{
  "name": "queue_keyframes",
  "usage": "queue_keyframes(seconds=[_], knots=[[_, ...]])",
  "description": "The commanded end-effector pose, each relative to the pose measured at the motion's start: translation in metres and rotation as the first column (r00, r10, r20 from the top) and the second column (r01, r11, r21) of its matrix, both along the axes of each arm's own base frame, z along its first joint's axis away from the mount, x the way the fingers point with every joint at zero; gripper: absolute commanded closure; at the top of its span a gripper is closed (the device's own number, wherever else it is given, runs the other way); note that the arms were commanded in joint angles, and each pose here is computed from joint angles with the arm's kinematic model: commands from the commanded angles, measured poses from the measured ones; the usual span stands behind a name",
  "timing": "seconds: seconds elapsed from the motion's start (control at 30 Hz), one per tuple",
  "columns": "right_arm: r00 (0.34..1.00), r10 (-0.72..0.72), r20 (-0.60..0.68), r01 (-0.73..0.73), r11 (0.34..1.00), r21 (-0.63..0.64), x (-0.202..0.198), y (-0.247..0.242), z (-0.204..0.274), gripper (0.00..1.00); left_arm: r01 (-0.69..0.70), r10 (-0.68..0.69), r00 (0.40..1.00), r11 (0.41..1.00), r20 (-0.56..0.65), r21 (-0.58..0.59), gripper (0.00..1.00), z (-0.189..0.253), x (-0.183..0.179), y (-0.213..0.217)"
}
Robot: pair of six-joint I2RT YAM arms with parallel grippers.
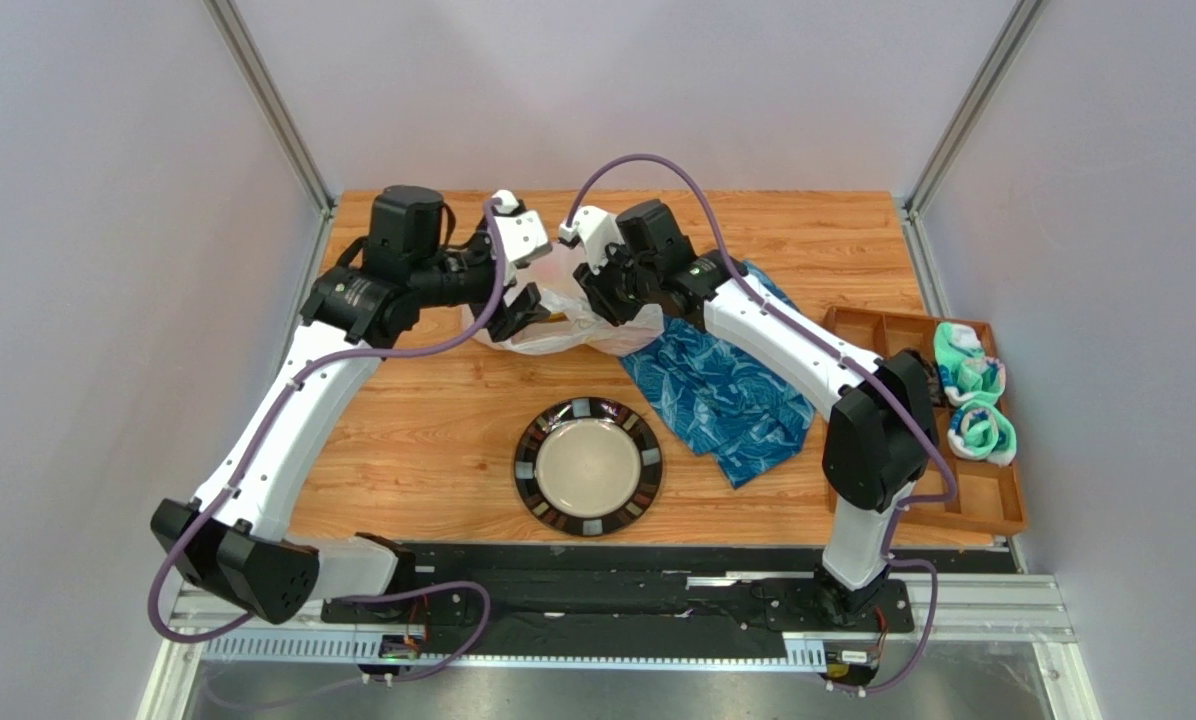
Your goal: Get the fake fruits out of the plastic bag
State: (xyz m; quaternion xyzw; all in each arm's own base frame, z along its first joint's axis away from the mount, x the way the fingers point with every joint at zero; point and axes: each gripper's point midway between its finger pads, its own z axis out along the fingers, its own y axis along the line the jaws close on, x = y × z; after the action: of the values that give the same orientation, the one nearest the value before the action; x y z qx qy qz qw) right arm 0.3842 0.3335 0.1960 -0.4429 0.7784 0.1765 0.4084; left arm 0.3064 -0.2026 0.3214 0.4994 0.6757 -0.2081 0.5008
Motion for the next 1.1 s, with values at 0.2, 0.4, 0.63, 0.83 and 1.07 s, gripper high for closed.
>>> queue_keyframes(seconds=[0.2, 0.4, 0.63, 0.83, 1.07], knots=[[1.000, -0.016, 0.022, 0.016, 0.999, 0.036, -0.007, -0.003, 0.014, 0.71, 0.089, -0.108, 0.992, 0.968, 0.072, 0.235, 0.25, -0.049, 0.025, -0.020], [0.999, -0.036, 0.006, 0.036, 0.999, 0.022, -0.005, -0.011, 0.005, 0.71, -0.012, -0.023, 0.989, 0.973, 0.147, 0.233, 0.42, -0.063, 0.050, -0.021], [0.982, -0.171, 0.086, 0.173, 0.985, -0.012, 0.022, -0.038, -0.022, 0.24, -0.301, 0.293, 0.952, 0.948, 0.089, 0.102, 1.00, -0.034, 0.069, 0.015], [0.998, -0.055, -0.035, 0.050, 0.992, -0.118, -0.019, -0.052, -0.065, 0.27, -0.648, 0.588, 0.746, 0.748, -0.313, -0.141, 1.00, -0.030, 0.038, 0.058], [0.995, -0.060, -0.074, 0.053, 0.994, -0.091, -0.050, -0.064, -0.055, 0.31, -0.806, 0.573, 0.543, 0.561, -0.614, -0.188, 1.00, -0.069, 0.006, 0.076]])
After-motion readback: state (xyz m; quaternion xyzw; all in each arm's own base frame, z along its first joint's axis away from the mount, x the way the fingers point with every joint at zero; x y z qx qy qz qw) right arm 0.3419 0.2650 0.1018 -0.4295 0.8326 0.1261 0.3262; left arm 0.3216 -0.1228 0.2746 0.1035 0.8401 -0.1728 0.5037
